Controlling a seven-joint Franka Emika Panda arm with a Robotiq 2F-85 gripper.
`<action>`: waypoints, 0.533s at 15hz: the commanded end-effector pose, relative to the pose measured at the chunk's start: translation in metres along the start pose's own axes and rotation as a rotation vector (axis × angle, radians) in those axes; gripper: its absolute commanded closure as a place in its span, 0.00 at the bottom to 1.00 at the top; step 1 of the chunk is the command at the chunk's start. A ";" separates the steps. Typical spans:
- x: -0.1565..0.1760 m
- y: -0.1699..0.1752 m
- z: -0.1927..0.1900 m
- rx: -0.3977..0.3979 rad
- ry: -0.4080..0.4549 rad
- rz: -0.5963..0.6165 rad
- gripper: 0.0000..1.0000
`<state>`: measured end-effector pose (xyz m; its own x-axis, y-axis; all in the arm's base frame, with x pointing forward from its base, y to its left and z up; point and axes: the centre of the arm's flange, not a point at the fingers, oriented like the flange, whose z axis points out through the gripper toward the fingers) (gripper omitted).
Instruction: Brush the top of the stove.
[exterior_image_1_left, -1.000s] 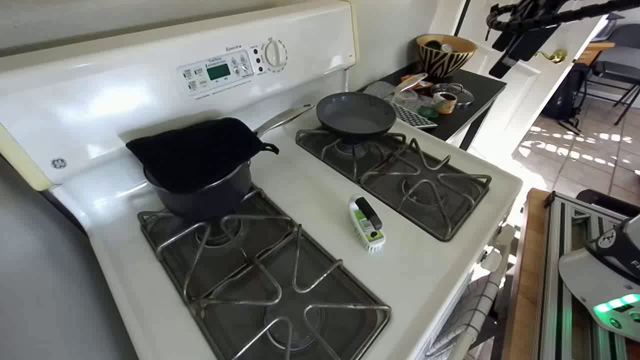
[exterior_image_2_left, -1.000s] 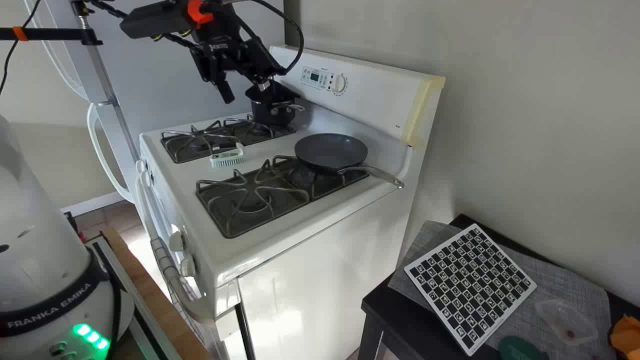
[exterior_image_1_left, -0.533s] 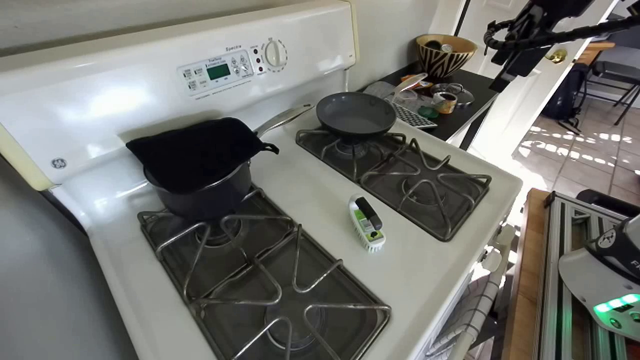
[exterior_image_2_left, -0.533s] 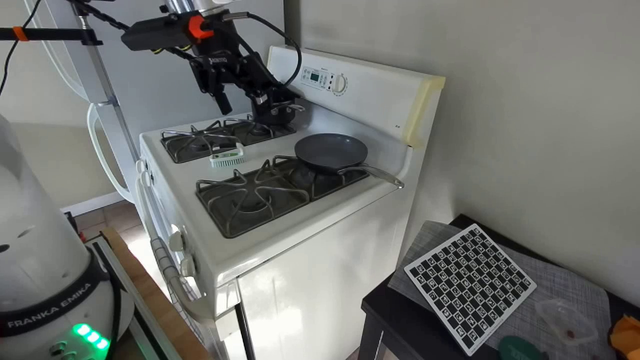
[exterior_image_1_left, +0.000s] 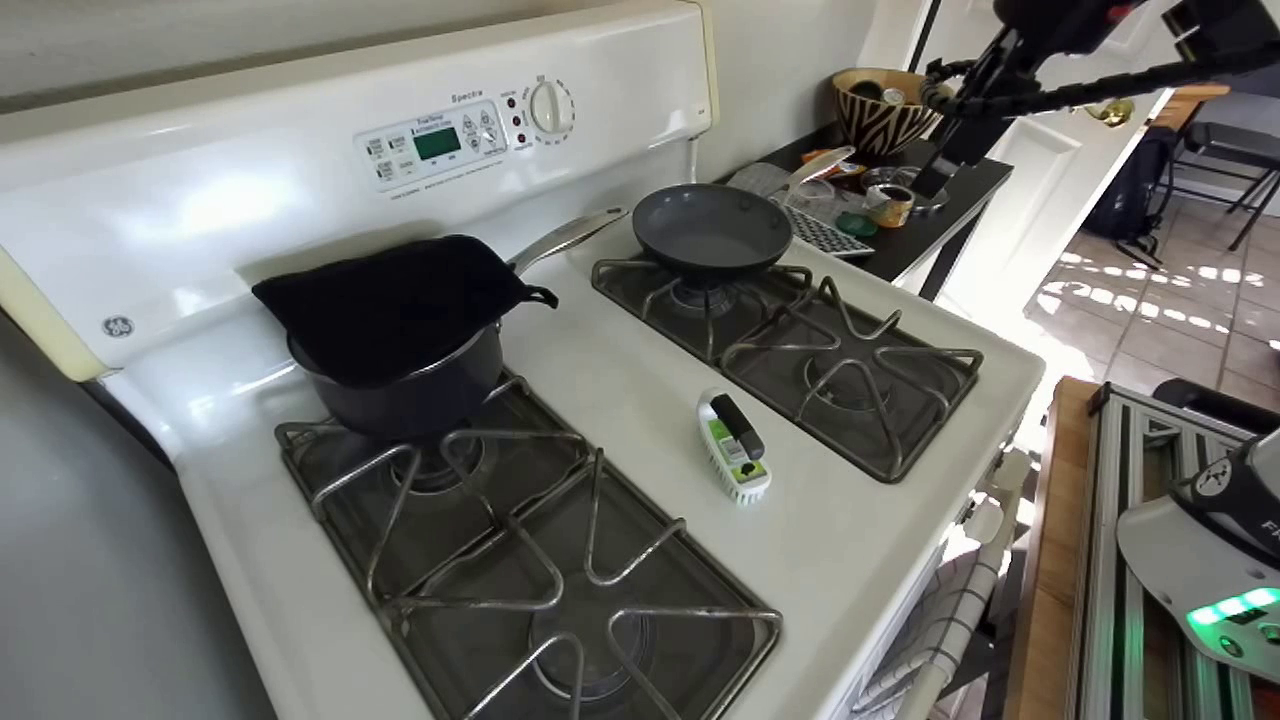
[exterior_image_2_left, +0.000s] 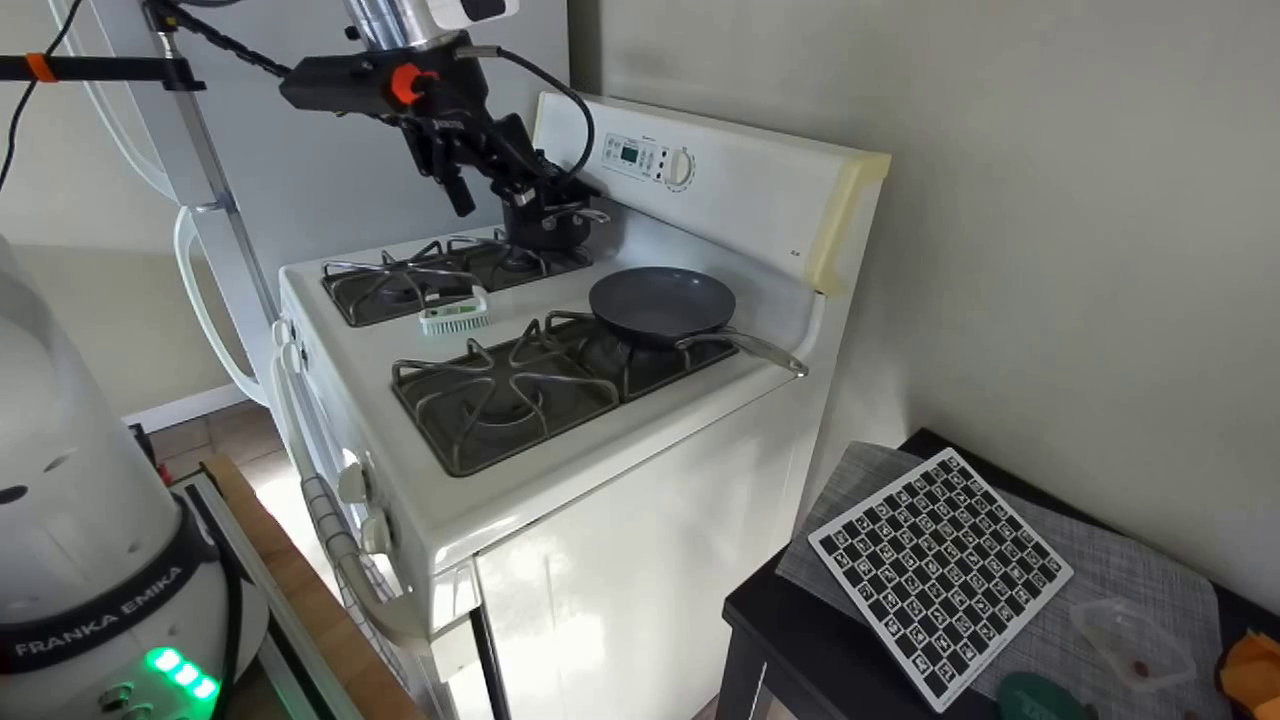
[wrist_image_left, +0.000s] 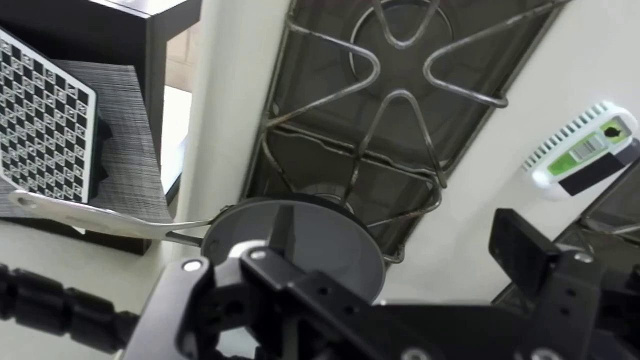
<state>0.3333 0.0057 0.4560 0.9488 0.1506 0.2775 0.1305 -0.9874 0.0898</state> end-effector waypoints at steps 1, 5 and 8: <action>0.028 -0.036 0.036 0.086 -0.013 0.049 0.00; 0.049 -0.073 0.065 0.135 -0.050 0.060 0.00; 0.059 -0.097 0.085 0.151 -0.119 0.119 0.00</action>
<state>0.3767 0.0798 0.4000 0.9720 0.0961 0.2143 0.1081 -0.9931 -0.0451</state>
